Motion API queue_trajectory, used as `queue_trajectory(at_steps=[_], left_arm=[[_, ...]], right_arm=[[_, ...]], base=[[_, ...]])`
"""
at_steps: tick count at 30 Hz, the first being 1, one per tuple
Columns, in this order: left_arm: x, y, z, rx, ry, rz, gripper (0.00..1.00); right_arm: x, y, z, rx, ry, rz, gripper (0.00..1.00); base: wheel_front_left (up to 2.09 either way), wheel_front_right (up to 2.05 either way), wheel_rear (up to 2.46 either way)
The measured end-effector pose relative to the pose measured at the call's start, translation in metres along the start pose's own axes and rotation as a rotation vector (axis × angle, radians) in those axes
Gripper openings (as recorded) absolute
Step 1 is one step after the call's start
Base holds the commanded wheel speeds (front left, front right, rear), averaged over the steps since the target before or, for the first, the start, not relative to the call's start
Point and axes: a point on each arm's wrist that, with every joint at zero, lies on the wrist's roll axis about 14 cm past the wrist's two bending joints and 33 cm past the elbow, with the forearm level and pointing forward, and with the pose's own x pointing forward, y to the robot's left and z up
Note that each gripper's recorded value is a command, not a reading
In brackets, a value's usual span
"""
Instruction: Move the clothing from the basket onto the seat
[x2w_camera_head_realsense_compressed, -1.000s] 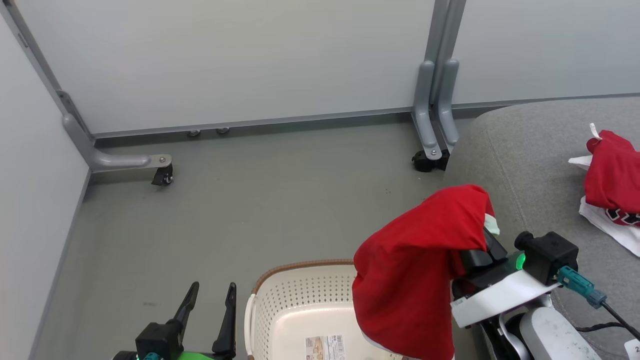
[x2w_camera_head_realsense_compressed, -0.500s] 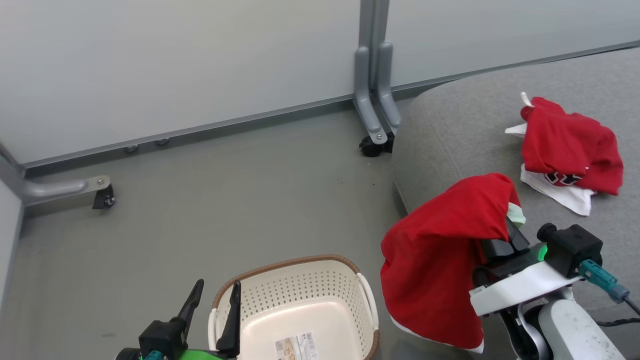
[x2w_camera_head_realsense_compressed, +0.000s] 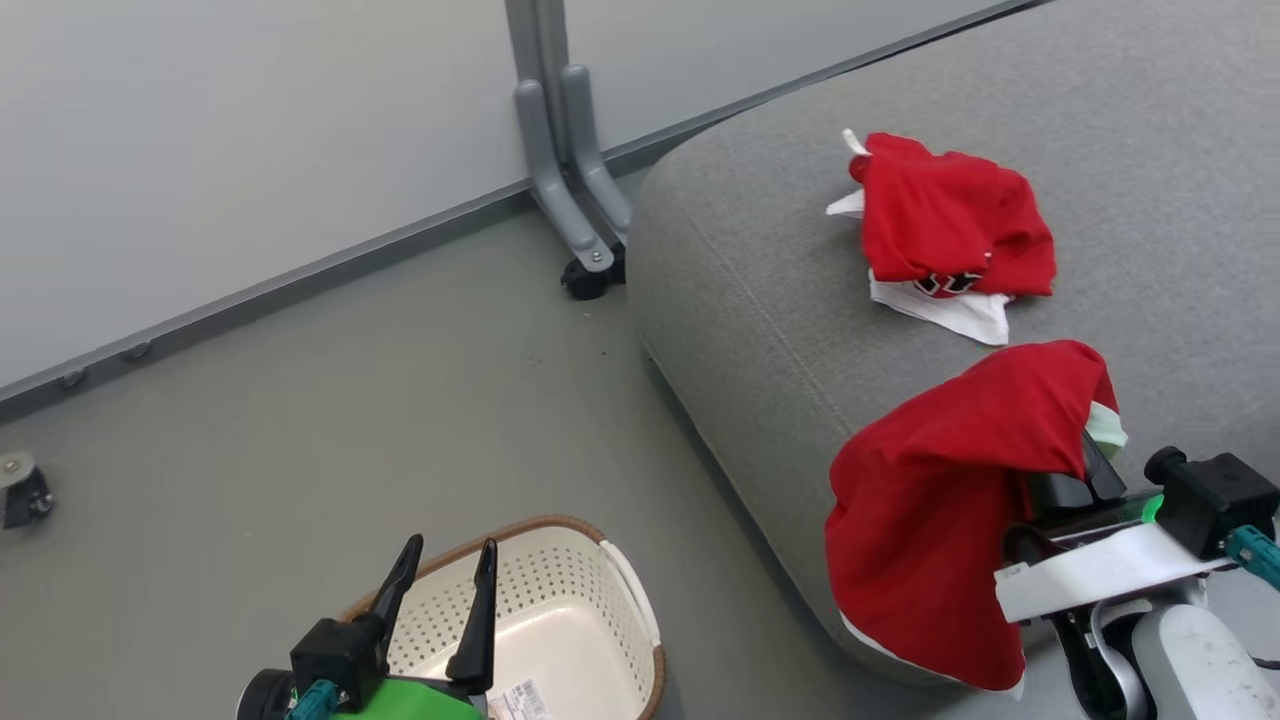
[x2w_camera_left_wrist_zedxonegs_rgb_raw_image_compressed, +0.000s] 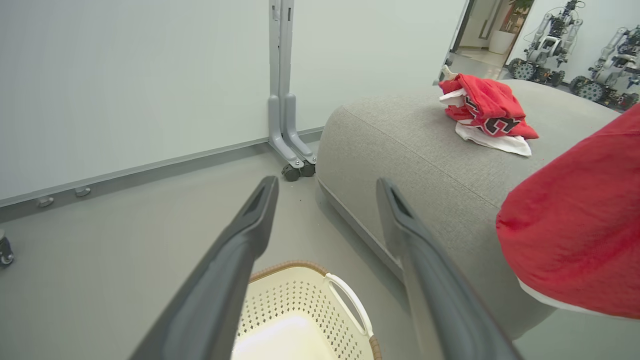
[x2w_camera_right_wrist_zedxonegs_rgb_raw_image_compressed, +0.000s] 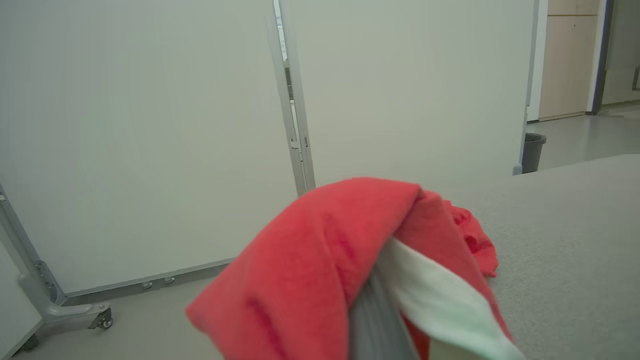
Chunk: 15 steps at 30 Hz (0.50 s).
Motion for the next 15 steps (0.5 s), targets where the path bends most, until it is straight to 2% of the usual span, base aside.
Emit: queue_trajectory(at_steps=[7, 15], left_arm=[[0.028, -0.037, -0.005, 0.001, 0.018, -0.136, 1.0], [0.04, -0.047, -0.022, -0.016, 0.063, -0.187, 1.0]], right_arm=[[-0.027, -0.039, 0.007, -0.039, 0.0, -0.147, 0.0], [-0.036, -0.055, 0.006, -0.074, 0.022, -0.214, 0.0]], base=[[0.0, 0.0, 0.0], [0.0, 0.0, 0.0]])
